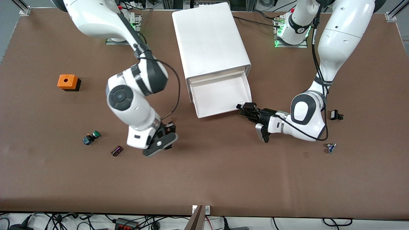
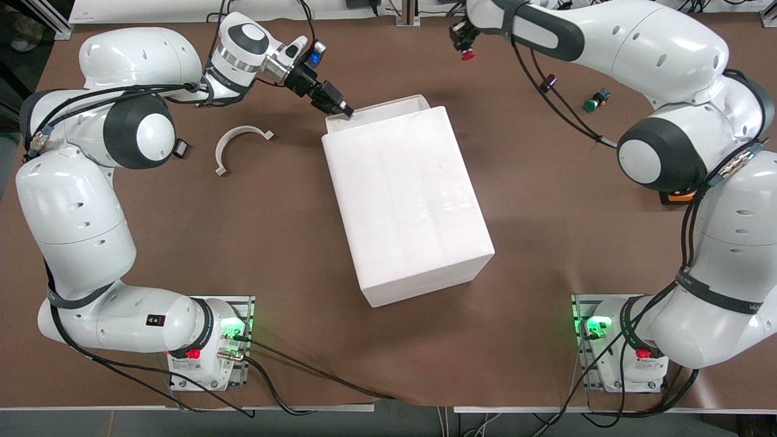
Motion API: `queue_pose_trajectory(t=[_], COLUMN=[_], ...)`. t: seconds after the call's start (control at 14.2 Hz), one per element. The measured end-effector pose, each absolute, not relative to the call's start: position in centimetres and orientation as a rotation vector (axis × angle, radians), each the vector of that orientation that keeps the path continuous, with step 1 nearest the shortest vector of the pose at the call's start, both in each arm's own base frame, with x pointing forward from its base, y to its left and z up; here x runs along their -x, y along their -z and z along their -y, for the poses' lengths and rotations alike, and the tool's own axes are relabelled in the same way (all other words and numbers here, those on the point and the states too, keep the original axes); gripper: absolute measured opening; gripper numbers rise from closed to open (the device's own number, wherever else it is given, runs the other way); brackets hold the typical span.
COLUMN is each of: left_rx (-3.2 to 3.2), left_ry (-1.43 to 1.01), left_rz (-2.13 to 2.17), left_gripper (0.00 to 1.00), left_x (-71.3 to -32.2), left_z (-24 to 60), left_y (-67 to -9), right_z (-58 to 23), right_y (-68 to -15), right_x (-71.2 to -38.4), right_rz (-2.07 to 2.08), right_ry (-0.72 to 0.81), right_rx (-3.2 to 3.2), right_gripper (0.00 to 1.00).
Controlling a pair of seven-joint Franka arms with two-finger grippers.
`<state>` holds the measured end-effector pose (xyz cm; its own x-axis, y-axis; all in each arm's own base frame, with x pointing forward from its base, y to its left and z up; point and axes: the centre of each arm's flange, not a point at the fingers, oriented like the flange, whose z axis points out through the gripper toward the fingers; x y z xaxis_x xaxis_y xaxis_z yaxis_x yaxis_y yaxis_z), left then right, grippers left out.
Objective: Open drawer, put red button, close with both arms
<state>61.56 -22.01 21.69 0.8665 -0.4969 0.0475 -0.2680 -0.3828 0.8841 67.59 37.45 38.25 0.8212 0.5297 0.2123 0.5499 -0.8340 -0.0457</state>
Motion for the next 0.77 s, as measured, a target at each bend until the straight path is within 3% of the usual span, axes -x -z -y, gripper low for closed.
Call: queue_pose_trajectory(t=[0.28, 0.77], left_rx=[-2.152, -2.733], left_ry=[0.464, 0.521], left_rz=[0.489, 0.459], left_gripper=[0.99, 1.00], left_x=[-62.0, -63.3], left_z=[20.9, 17.3], left_y=[-25.8, -38.1], right_z=[-45.8, -54.5], right_y=[-39.7, -38.0], right_x=[-62.6, -54.6], right_rz=[0.874, 0.719], right_ry=[0.305, 0.163], right_rx=[2.858, 2.908], right_gripper=[0.41, 0.41])
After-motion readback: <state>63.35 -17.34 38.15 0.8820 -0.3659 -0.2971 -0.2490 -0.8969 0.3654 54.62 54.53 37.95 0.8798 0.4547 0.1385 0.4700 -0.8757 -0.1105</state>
